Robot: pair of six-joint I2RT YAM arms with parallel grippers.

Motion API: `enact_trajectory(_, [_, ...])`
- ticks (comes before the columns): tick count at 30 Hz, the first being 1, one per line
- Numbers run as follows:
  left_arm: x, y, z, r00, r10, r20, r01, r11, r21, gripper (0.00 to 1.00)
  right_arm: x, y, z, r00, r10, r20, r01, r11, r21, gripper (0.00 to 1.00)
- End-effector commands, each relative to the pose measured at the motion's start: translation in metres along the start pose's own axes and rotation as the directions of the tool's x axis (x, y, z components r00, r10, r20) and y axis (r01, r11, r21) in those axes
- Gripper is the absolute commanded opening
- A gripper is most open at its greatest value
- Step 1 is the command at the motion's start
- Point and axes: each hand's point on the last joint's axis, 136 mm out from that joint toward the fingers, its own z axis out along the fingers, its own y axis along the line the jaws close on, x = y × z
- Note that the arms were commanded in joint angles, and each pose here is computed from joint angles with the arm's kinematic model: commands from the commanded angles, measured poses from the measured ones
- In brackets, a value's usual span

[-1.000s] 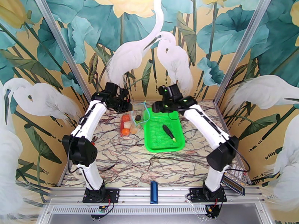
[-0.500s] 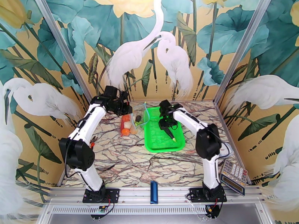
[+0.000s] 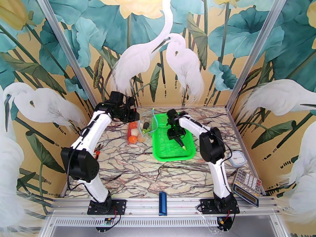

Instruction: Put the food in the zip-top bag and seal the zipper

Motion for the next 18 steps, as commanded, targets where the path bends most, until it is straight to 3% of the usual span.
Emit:
enact_trajectory(1, [-0.002, -0.011, -0.006, 1.000, 0.019, 0.014, -0.020, 0.999, 0.029, 0.03, -0.002, 0.004, 0.009, 1.000, 0.020, -0.019, -0.021, 0.999, -0.035, 0.69])
enact_trajectory(6, [-0.001, -0.010, -0.006, 1.000, 0.018, 0.010, -0.018, 0.999, 0.027, 0.03, 0.001, 0.004, 0.022, 0.998, 0.042, -0.051, -0.044, 0.998, -0.038, 0.65])
enact_trajectory(9, [0.000, -0.009, -0.005, 1.000, 0.016, 0.007, -0.017, 1.000, 0.026, 0.03, 0.002, 0.005, 0.026, 0.997, 0.053, -0.058, -0.055, 0.998, -0.044, 0.55])
enact_trajectory(13, [0.001, -0.009, -0.004, 1.000, 0.017, 0.003, -0.017, 1.000, 0.027, 0.02, 0.001, 0.004, 0.027, 0.996, 0.072, -0.057, -0.074, 0.996, -0.046, 0.32])
enact_trajectory(18, [0.001, -0.009, -0.003, 1.000, 0.016, 0.003, -0.016, 0.999, 0.031, 0.03, -0.012, 0.002, 0.005, 0.995, 0.100, 0.015, -0.099, 0.994, -0.048, 0.21])
